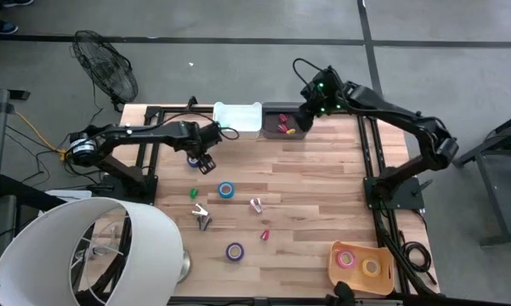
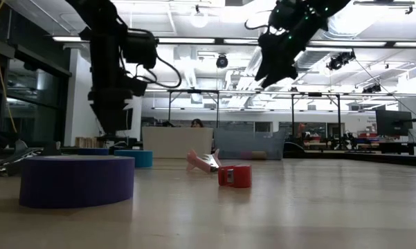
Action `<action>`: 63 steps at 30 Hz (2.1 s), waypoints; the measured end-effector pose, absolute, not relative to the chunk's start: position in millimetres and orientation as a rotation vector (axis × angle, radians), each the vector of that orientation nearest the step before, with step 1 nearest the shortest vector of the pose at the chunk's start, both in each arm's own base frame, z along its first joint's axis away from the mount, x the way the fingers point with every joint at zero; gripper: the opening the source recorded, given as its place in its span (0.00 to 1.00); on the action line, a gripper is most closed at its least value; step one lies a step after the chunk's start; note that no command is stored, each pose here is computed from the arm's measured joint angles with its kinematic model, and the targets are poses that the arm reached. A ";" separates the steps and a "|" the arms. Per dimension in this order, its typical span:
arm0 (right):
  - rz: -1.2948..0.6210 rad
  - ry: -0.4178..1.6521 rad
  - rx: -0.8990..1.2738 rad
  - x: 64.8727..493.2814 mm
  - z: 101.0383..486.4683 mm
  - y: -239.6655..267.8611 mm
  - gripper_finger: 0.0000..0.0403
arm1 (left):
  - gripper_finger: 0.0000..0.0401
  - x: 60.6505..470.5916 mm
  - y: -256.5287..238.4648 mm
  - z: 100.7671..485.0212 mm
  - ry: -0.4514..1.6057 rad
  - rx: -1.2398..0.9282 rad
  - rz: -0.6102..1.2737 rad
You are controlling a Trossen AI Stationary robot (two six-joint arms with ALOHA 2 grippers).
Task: Pick and place Stapler, Stapler remover, tape
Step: Put the top dark blue tape into the yellow bin
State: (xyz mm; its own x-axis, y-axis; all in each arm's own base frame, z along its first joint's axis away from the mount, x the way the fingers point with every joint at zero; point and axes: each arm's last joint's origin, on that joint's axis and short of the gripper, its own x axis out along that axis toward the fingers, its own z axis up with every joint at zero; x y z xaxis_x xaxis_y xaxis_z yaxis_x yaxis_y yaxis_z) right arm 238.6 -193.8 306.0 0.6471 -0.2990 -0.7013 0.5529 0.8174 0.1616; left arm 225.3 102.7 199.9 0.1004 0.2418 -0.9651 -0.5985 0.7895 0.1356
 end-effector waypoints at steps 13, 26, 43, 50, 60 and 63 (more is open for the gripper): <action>-0.499 0.728 0.360 234.1 310.0 -190.3 0.53 | 0.57 220.1 100.7 190.4 1.361 -0.440 0.668; -0.499 0.737 0.365 233.5 309.3 -189.9 0.53 | 0.57 225.4 103.3 172.0 1.445 -0.454 0.687; -0.498 0.776 0.390 231.2 306.4 -187.8 0.53 | 0.36 235.0 105.9 149.3 1.517 -0.443 0.600; -0.450 0.778 0.363 231.7 306.5 -187.1 0.53 | 0.13 237.2 106.4 150.7 1.505 -0.409 0.541; -0.380 0.783 0.300 232.3 306.7 -186.1 0.53 | 0.09 254.0 109.1 167.4 1.292 -0.351 0.332; -0.357 0.782 0.285 232.6 306.9 -185.7 0.53 | 0.10 265.8 113.3 185.4 1.144 -0.286 0.281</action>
